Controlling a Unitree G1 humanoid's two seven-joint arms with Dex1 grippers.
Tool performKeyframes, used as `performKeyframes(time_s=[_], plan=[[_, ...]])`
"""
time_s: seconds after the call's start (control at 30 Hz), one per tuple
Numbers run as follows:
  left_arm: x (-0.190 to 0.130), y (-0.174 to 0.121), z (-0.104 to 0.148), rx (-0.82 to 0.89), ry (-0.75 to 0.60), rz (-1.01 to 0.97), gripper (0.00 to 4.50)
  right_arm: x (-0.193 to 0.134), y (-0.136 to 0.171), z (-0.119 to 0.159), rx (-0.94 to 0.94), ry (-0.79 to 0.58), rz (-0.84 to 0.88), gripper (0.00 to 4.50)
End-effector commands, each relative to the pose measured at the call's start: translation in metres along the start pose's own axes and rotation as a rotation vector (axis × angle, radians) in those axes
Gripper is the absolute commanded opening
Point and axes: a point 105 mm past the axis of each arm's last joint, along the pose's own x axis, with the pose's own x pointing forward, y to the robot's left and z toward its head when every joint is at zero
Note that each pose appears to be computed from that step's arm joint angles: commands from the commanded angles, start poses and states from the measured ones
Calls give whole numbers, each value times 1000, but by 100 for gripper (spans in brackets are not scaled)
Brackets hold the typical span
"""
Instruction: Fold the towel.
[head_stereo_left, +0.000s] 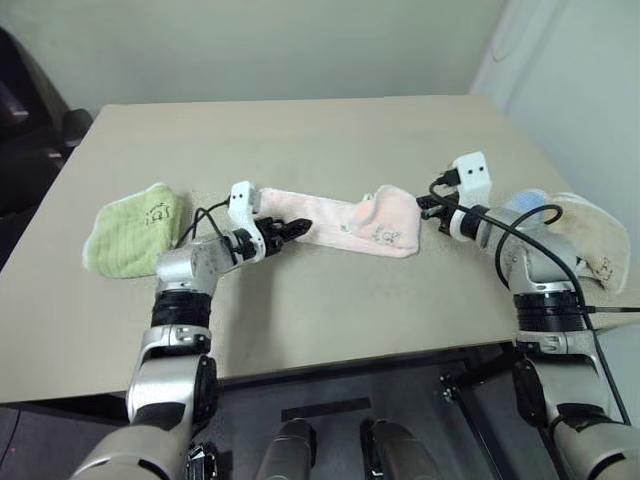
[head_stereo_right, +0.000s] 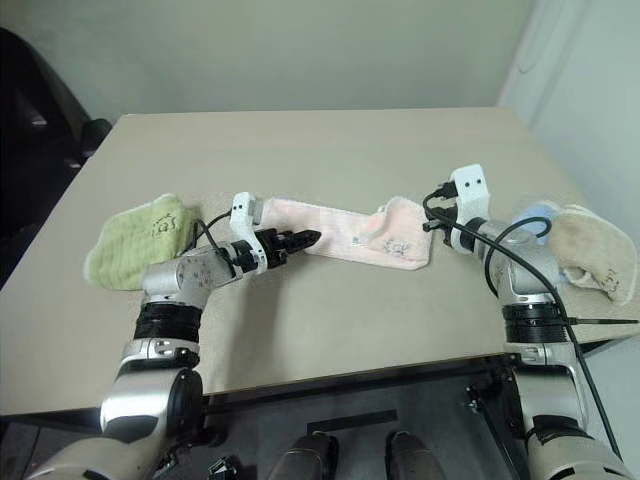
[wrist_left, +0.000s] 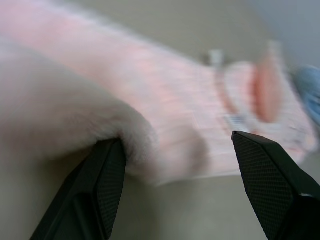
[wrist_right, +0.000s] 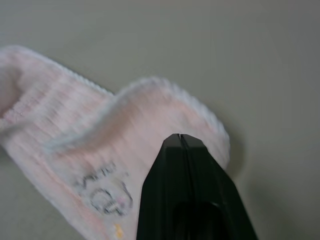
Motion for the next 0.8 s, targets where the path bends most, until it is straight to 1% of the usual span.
performKeyframes(time_s=[0.03,0.13,0.3,0.43,0.5,0.6,0.7,0.8], plan=[[-8,-13,15,187,-41,-95,357,6,2,7,-23,-47,-7,6],[-14,-8,15,208,-38,-102,357,14,8,2,-35,-48,15,6],[-23,4,8,272,15,-75,357,27,20,-4,-61,-46,51,6],[-29,19,8,292,22,-2,357,34,27,-11,-87,-31,70,6],[-33,36,14,270,3,93,357,37,30,-22,-99,5,78,6],[-38,53,20,251,-19,194,357,39,30,-38,-120,61,67,6],[-41,59,26,248,-36,216,357,39,28,-47,-123,89,55,6],[-44,59,35,284,-56,210,357,37,31,-45,-131,69,68,6]])
